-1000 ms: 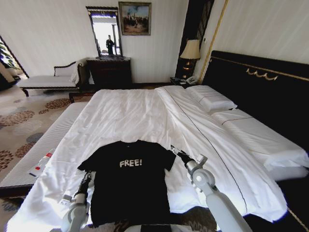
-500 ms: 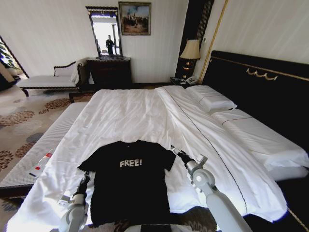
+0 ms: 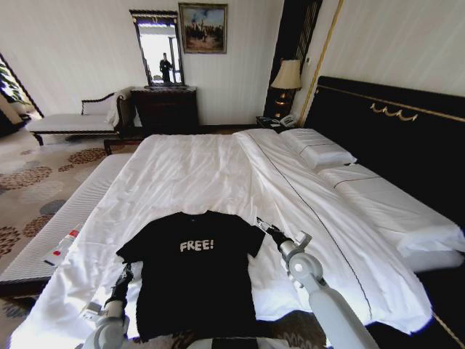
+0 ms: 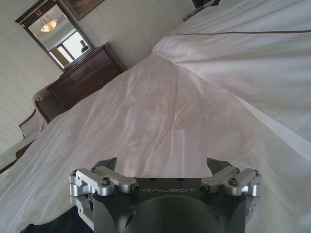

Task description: Fold the clothes on the bed.

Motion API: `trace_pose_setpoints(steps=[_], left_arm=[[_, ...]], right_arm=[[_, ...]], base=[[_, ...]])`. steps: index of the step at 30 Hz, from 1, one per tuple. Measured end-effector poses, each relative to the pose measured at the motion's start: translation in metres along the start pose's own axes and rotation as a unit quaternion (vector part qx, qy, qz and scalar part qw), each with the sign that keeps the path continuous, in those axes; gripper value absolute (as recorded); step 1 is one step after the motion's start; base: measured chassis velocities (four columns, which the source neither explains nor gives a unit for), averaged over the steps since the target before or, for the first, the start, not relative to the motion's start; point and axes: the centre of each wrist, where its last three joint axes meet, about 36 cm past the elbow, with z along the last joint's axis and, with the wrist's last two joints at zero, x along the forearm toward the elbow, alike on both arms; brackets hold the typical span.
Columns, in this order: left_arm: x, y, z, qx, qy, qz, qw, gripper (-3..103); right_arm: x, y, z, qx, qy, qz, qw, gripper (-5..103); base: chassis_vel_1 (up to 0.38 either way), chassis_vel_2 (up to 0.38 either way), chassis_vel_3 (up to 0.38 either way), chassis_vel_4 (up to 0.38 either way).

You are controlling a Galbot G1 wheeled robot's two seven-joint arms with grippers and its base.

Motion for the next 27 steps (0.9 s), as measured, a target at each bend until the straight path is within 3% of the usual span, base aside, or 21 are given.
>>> trace_pose_setpoints(steps=[7,9,11,12,13,16,19,22,27], left_arm=[[0.003,-0.007,0.006,-0.002,0.004,-0.004,1.0000,0],[0.004,-0.007,0.005,-0.004,0.003,-0.004,1.0000,6],[0.008,-0.006,-0.002,-0.010,-0.002,-0.006,0.9999,16],[0.010,-0.005,-0.005,-0.012,-0.004,-0.007,0.9999,16],[0.015,-0.004,-0.012,-0.019,-0.008,-0.007,0.9998,27],[0.021,-0.004,-0.019,-0.024,-0.013,-0.006,0.9996,32],[0.036,-0.010,-0.032,-0.029,-0.026,0.001,0.9993,48],[0.045,-0.013,-0.038,-0.033,-0.034,0.004,0.9989,54],[0.059,-0.026,-0.052,-0.046,-0.057,0.017,0.9971,76]], right_arm=[[-0.003,-0.006,-0.001,0.001,0.000,0.008,1.000,100],[-0.004,-0.006,-0.002,0.001,0.000,0.008,1.000,100],[-0.007,-0.007,-0.004,-0.001,-0.001,0.010,1.000,100],[-0.008,-0.008,-0.004,-0.002,-0.001,0.010,1.000,100],[-0.011,-0.008,-0.006,-0.008,0.000,0.010,1.000,100],[-0.014,-0.009,-0.007,-0.014,0.003,0.009,1.000,100],[-0.018,-0.013,-0.008,-0.031,0.010,0.008,0.999,100],[-0.021,-0.015,-0.008,-0.035,0.013,0.006,0.999,100],[-0.024,-0.019,-0.003,-0.036,0.019,0.004,0.999,100]], base=[[0.000,0.000,0.000,0.000],[0.000,0.000,0.000,0.000],[0.000,0.000,0.000,0.000],[0.000,0.000,0.000,0.000],[0.000,0.000,0.000,0.000],[0.000,0.000,0.000,0.000],[0.000,0.000,0.000,0.000],[0.000,0.000,0.000,0.000],[0.000,0.000,0.000,0.000]])
